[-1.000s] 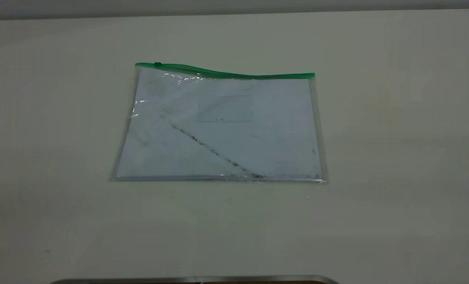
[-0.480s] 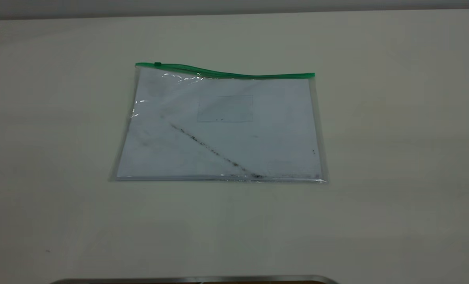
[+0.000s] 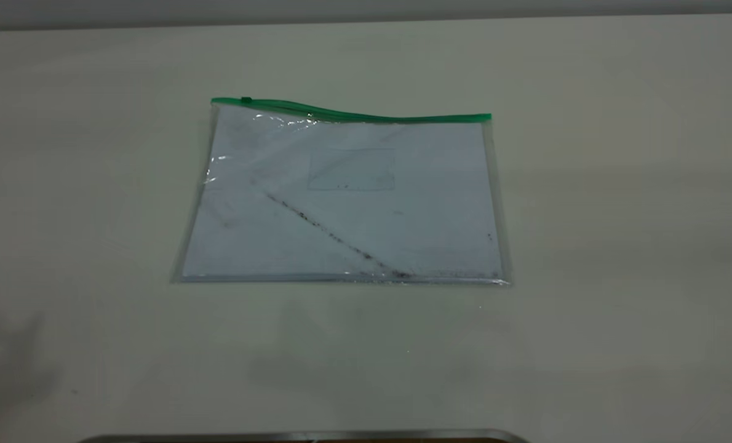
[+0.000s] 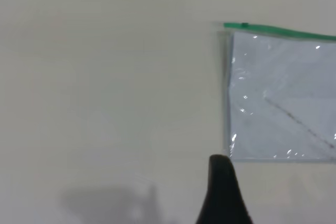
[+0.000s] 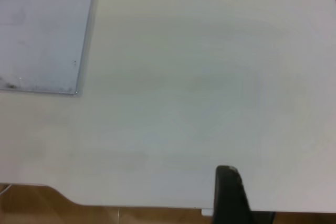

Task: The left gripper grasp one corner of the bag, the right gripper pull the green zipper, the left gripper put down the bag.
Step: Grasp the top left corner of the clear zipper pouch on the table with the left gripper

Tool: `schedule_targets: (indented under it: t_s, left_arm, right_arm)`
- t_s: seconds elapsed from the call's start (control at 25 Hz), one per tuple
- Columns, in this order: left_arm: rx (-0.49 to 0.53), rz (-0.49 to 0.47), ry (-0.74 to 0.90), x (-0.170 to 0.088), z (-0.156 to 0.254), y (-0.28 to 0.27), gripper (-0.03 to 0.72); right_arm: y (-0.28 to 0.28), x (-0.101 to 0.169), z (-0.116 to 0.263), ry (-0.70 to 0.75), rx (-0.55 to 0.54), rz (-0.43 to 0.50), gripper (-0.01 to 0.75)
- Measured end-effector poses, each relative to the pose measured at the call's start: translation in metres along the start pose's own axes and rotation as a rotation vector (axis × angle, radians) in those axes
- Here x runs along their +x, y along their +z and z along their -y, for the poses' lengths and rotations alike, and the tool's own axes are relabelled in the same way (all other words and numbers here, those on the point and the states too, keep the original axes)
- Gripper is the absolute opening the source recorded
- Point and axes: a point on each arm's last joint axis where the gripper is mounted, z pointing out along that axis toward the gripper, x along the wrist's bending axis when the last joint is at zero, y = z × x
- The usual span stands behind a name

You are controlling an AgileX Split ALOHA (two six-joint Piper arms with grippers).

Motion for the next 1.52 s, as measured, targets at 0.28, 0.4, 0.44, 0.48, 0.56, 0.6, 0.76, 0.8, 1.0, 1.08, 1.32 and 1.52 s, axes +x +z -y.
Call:
schedule_targets:
  t_s: [0.28,0.4,0.44,0.48,0.56,0.6,0.76,0.8,1.0,1.08,1.32,1.52]
  left_arm:
    - [0.137,0.06,-0.011,0.002,-0.025,0.078,0.59]
    - [0.177,0.071,-0.005,0.005,-0.028,0.114,0.59]
    - [0.193,0.073,-0.001,0.007,-0.031,0.127,0.59]
    - [0.211,0.077,0.001,0.008,-0.034,0.14,0.59]
    - [0.242,0.086,0.002,0.009,-0.04,0.164,0.59]
    - [0.258,0.094,-0.001,0.01,-0.043,0.177,0.59]
    - [0.321,0.142,-0.01,0.011,-0.055,0.228,0.59]
    - [0.336,0.158,-0.001,0.011,-0.059,0.238,0.59]
    - [0.448,0.252,0.032,0.011,-0.062,0.293,0.59]
    - [0.484,0.289,0.046,0.01,-0.063,0.31,0.59]
    - [0.558,0.335,0.08,0.016,-0.053,0.36,0.59]
    - [0.56,0.39,0.131,0.016,-0.042,0.388,0.59]
  right_arm:
    - [0.035,0.006,-0.026,0.091,0.077,-0.103,0.535]
    - [0.048,0.006,-0.034,0.109,0.095,-0.109,0.535]
    - [0.052,0.005,-0.036,0.113,0.098,-0.107,0.535]
    - [0.056,0.005,-0.039,0.115,0.096,-0.104,0.535]
    - [0.064,0.004,-0.042,0.123,0.103,-0.1,0.535]
    - [0.067,0.004,-0.044,0.127,0.1,-0.098,0.535]
    - [0.079,0.001,-0.051,0.136,0.087,-0.084,0.535]
    - [0.082,0.001,-0.051,0.138,0.093,-0.082,0.535]
    - [0.09,0.0,-0.053,0.146,0.11,-0.079,0.535]
    - [0.091,0.0,-0.053,0.146,0.113,-0.079,0.535]
    - [0.091,0.0,-0.053,0.147,0.117,-0.079,0.535]
    - [0.092,0.0,-0.053,0.149,0.108,-0.078,0.535]
